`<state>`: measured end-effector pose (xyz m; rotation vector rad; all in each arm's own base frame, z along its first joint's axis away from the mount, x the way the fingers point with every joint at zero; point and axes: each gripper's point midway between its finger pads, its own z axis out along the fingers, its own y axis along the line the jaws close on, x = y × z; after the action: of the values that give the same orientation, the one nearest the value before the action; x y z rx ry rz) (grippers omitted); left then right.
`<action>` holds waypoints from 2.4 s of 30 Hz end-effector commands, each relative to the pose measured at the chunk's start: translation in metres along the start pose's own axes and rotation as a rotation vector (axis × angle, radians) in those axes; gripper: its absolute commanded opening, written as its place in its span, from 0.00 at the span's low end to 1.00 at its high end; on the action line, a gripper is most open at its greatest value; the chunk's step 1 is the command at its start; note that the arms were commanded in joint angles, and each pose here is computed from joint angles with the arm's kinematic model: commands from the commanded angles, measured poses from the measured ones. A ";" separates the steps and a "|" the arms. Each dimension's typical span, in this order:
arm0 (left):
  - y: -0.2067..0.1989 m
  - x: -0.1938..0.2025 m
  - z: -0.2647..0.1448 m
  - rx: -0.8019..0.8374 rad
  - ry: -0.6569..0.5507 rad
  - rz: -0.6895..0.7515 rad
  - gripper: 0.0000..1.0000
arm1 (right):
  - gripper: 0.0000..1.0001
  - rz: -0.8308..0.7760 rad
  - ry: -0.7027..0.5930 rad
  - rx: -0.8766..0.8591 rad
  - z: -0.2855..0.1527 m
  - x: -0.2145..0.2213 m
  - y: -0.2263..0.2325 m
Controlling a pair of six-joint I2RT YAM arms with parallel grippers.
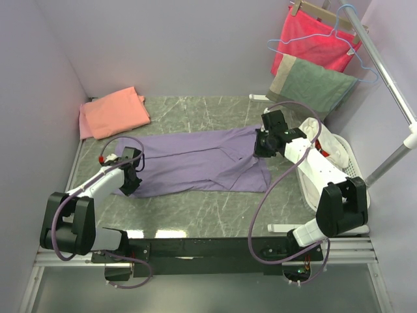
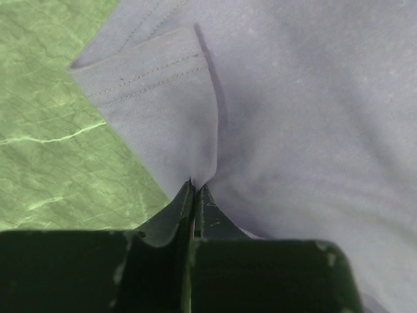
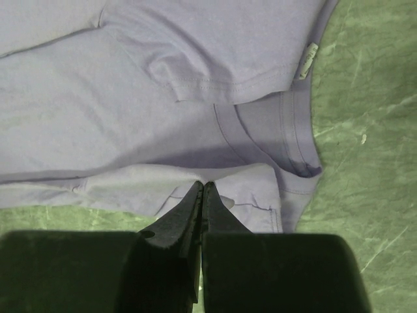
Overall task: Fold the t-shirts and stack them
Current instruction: Fold the other side of the tshirt into a rectangle
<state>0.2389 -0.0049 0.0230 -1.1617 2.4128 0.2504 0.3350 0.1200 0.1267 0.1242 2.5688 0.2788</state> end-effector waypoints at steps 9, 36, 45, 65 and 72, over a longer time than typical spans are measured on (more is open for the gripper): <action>-0.032 -0.059 -0.019 0.022 -0.161 0.007 0.11 | 0.00 0.023 -0.108 0.124 -0.008 -0.035 -0.020; -0.078 -0.116 -0.033 0.088 -0.318 0.017 0.98 | 0.53 0.070 -0.251 0.068 0.003 -0.090 -0.003; -0.134 -0.084 -0.041 0.399 -0.168 0.097 0.99 | 0.52 0.145 0.009 -0.353 0.013 -0.005 0.073; -0.147 -0.053 -0.024 0.453 -0.060 0.191 0.99 | 0.50 0.214 0.150 -0.280 0.048 0.083 0.087; -0.147 -0.053 -0.022 0.445 -0.057 0.189 0.99 | 0.51 0.219 0.161 -0.238 0.062 0.087 0.082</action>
<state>0.3671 -0.0631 0.0657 -0.7546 2.3805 -0.1614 0.2874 0.2212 0.0550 0.2877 2.6717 0.7329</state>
